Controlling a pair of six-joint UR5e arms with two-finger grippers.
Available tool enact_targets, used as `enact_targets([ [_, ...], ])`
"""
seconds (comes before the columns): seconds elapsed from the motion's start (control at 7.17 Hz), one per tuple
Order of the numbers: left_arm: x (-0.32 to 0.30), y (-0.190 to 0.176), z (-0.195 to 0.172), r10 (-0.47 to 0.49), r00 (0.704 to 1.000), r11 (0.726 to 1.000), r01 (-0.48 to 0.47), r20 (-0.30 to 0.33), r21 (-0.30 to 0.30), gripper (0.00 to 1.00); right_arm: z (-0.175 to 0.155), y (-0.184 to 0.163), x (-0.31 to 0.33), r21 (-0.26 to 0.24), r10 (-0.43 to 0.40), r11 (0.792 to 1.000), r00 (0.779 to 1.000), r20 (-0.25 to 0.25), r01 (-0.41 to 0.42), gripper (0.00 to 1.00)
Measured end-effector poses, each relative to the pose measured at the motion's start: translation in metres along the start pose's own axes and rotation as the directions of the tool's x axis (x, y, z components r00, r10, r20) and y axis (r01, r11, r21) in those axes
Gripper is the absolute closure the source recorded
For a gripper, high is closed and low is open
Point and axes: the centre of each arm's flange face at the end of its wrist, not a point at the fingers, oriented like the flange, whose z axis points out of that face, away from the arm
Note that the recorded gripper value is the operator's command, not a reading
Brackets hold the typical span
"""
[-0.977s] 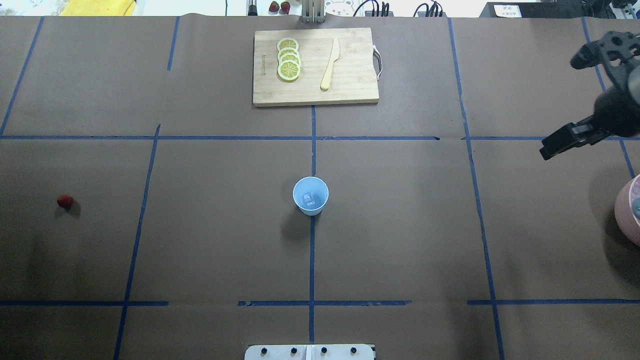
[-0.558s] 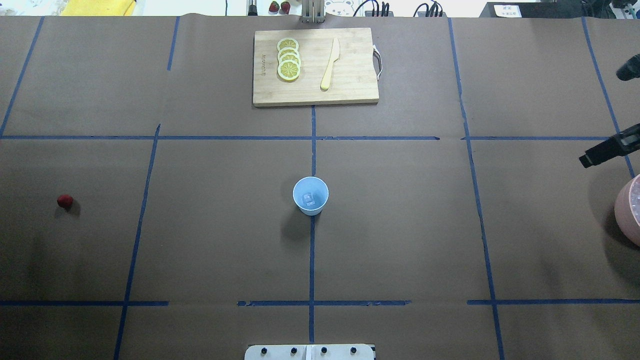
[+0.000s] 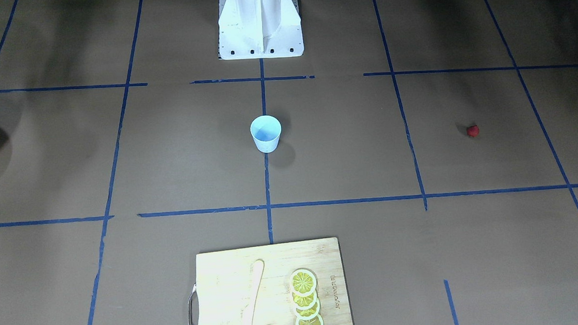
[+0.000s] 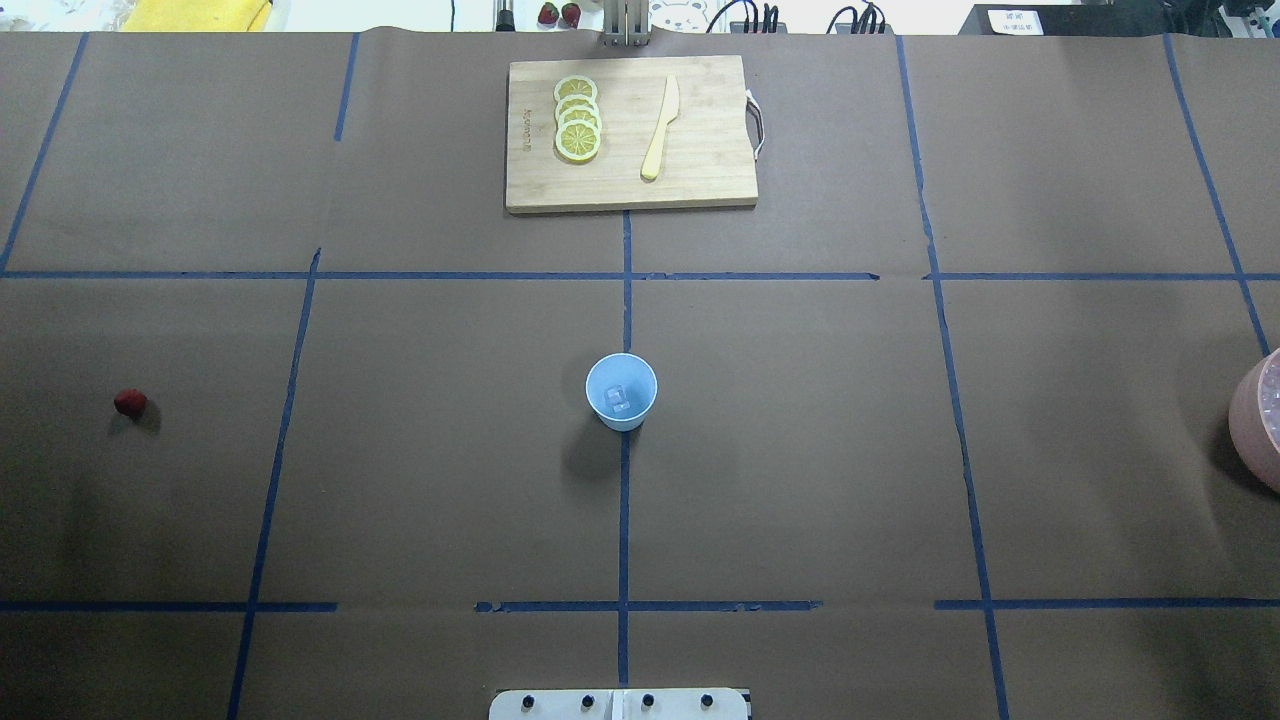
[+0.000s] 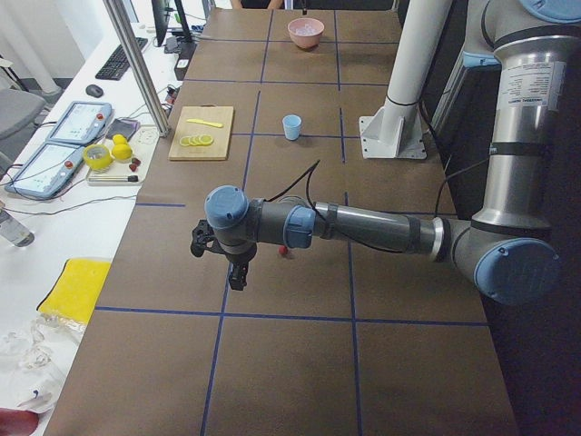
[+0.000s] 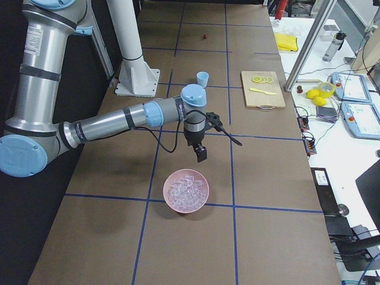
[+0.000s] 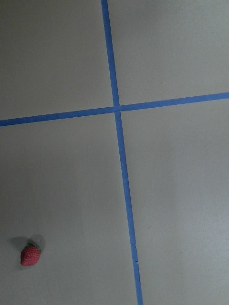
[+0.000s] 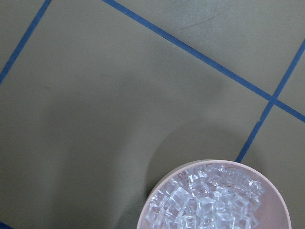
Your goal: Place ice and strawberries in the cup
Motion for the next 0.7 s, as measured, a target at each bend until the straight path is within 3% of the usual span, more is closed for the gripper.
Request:
enact_targets([
  [0.28, 0.001, 0.0, 0.0, 0.001, 1.0, 1.0, -0.001, 0.0, 0.0, 0.0, 0.032, 0.027, 0.026, 0.031, -0.004, 1.0, 1.0, -0.002, 0.004, 0.06],
  [0.42, 0.001, 0.0, 0.0, 0.001, 1.0, 1.0, -0.001, 0.0, 0.001, 0.0, 0.041, 0.034, 0.031, 0.039, 0.016, 0.999, 1.0, 0.001, -0.016, 0.19],
  [0.7, 0.001, 0.0, 0.0, 0.001, 1.0, 1.0, -0.001, 0.0, 0.001, 0.0, 0.048, 0.037, 0.035, 0.039, 0.053, 0.998, 0.999, 0.008, -0.053, 0.26],
])
